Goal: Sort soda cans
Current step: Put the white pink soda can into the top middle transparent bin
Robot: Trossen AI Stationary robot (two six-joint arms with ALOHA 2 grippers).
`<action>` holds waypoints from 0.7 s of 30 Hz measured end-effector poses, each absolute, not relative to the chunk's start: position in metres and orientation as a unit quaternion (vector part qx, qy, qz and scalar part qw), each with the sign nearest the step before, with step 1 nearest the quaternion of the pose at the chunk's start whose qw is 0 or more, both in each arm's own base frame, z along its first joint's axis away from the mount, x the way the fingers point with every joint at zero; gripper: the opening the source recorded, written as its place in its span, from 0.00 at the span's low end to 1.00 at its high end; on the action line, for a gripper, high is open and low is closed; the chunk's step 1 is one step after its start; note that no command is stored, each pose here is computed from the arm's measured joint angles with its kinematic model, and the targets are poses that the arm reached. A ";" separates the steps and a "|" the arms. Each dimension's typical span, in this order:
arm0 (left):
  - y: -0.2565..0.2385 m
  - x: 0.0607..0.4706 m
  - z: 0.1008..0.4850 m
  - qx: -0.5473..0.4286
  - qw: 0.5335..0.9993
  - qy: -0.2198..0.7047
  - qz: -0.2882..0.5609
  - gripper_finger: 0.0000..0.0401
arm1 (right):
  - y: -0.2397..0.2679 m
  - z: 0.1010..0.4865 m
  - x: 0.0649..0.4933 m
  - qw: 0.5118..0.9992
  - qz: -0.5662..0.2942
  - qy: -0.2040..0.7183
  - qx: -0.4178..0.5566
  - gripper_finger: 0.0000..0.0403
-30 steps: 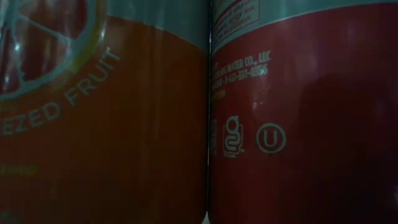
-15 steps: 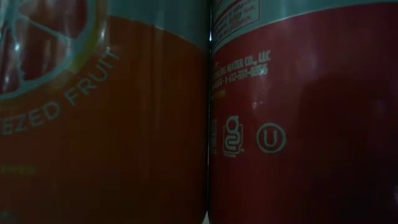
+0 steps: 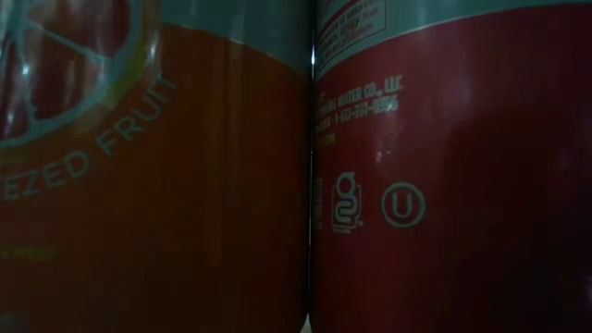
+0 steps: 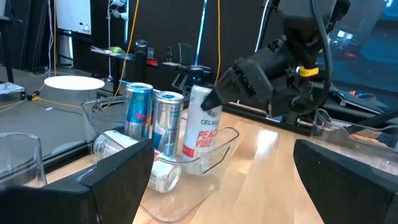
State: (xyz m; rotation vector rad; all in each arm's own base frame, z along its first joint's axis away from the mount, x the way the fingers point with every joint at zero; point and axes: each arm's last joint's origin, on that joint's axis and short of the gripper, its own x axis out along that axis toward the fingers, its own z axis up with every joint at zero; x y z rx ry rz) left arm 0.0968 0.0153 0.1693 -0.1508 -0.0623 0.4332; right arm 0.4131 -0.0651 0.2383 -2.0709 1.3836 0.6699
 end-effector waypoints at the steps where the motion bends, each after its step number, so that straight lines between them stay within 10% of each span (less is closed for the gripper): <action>1: 0.015 0.097 0.169 -0.075 0.973 -0.031 0.214 0.93 | -0.065 0.236 0.414 0.276 0.252 0.516 -0.770 0.61; 21: 0.015 0.097 0.169 -0.075 0.973 -0.030 0.215 0.93 | -0.065 0.227 0.419 0.273 0.233 0.537 -0.764 0.85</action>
